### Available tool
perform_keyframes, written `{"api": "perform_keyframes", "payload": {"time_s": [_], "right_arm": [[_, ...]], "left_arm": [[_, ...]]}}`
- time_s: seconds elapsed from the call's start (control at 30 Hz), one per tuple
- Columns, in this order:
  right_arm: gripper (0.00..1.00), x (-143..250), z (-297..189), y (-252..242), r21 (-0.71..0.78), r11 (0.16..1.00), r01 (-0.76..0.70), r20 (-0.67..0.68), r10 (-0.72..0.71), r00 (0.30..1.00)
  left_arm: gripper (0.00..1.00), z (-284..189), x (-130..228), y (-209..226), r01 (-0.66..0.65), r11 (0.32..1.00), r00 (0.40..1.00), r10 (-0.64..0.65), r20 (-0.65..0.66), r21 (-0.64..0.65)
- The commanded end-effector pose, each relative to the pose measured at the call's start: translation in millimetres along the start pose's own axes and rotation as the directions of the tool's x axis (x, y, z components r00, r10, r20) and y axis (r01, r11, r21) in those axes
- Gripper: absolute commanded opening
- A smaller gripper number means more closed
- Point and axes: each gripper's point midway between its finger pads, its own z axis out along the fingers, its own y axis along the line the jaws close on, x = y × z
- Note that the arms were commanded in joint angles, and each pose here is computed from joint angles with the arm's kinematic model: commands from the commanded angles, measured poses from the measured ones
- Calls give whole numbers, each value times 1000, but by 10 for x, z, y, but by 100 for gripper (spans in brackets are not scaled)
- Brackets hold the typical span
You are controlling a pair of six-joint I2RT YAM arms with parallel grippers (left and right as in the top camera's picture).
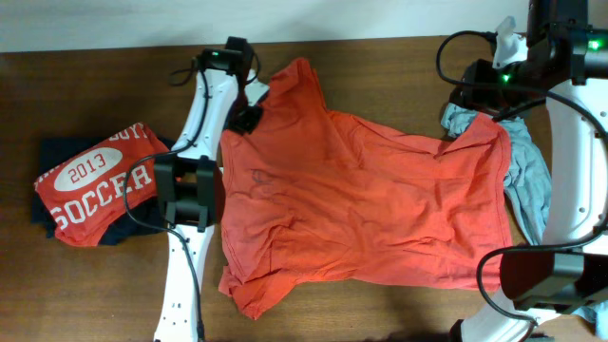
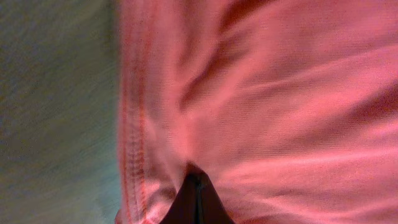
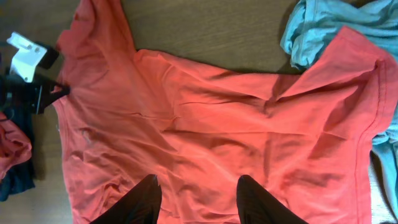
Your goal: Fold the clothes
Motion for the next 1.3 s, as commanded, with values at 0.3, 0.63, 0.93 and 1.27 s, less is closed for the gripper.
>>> {"api": "perform_keyframes", "payload": {"time_s": [0.3,0.63,0.93,1.27], "right_arm": [[44,-37,502,-319,126,992,-16,-96,28,995],[51,-88,1129,-1070,292,949,-121,-168,175,970],[4,51,1253,-2032,346,879,-328,-171,403,899],[4,373,1729,-2314,293,858,-423,-300,502,811]], "left_arm": [[1,124,737,1033,313,928,925,-346,-157,-201],[1,124,806,1140,349,914,910,-384,-157,-207],[1,125,800,1141,349,914,911,-383,-154,-208],[1,131,779,1135,353,914,912,-384,-147,-200]]}}
